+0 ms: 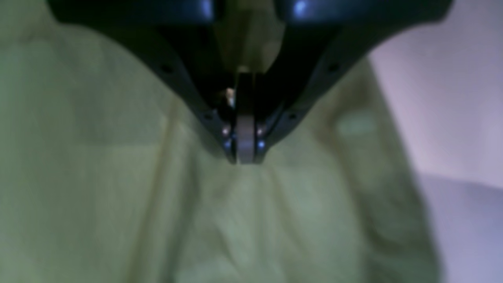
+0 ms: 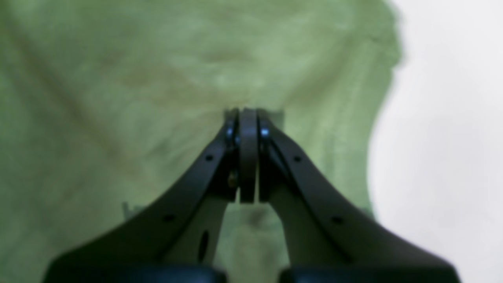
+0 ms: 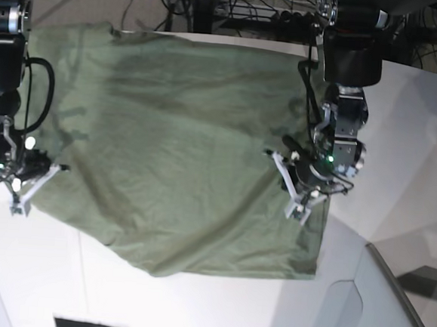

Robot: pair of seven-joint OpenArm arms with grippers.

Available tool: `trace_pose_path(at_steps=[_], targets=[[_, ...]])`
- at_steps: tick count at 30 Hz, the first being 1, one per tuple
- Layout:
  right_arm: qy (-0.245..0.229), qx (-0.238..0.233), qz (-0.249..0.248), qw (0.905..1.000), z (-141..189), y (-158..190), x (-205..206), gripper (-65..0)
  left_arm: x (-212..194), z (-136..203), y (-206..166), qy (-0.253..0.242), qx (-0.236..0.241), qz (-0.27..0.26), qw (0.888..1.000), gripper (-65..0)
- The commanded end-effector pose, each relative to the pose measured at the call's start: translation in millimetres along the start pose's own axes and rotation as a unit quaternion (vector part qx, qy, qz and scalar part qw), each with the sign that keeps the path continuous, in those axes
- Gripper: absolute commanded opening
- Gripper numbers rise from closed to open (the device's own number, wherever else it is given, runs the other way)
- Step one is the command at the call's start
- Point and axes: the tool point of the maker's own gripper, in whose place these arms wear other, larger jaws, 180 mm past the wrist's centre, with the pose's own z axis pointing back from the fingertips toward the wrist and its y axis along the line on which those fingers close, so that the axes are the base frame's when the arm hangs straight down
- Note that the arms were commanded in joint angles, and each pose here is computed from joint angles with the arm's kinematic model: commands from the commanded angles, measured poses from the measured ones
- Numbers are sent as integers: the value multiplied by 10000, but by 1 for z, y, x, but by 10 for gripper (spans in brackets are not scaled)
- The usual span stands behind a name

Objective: Layout the t-shirt on the table in an organized manner, then fold the t-shirt properly
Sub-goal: 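Release the shirt and grasp it further in with both grippers, then pull the shirt with both grippers to straighten its side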

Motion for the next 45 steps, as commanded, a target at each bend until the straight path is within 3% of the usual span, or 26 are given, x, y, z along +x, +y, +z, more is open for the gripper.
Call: trace_pose_path(at_steps=[1, 6, 11, 17, 23, 28, 35, 37, 40, 42, 45], targets=[[-196, -78, -93, 9997, 4, -9, 14, -650, 0, 1, 4, -30, 53, -81, 9999, -650], [187, -123, -386, 9990, 1, -17, -40, -650, -66, 7, 8, 626, 57, -190, 9978, -650], [498, -124, -381, 9980, -1, -16, -78, -650, -105, 27, 27, 934, 230, -373, 9947, -650], [716, -28, -234, 9972, 11, 0, -103, -650, -108, 49, 45, 865, 467, -665, 9929, -650], [900, 64, -30, 9959, 35, 18, -105, -650, -78, 56, 52, 524, 630, -816, 9933, -650], [597, 56, 117, 9981, 49, 22, -83, -650, -58, 62, 54, 270, 720, -896, 9930, -650], [-165, -109, 116, 9997, 56, 4, 6, -650, -9, 56, 50, 22, 815, -764, 9937, -650], [-220, -175, 87, 9996, 54, -5, 25, -588, 2, 55, 49, -96, 816, -734, 9939, -650], [-68, -177, -89, 9998, 42, -13, 40, -428, 13, 52, 49, -182, 814, -709, 9940, -650], [84, -232, 77, 9997, 35, -12, 44, -411, 11, 49, 46, -146, 771, -672, 9947, -650], [403, -393, 743, 9956, 24, 0, 40, -405, 9, 47, 45, -110, 746, -649, 9950, -650]])
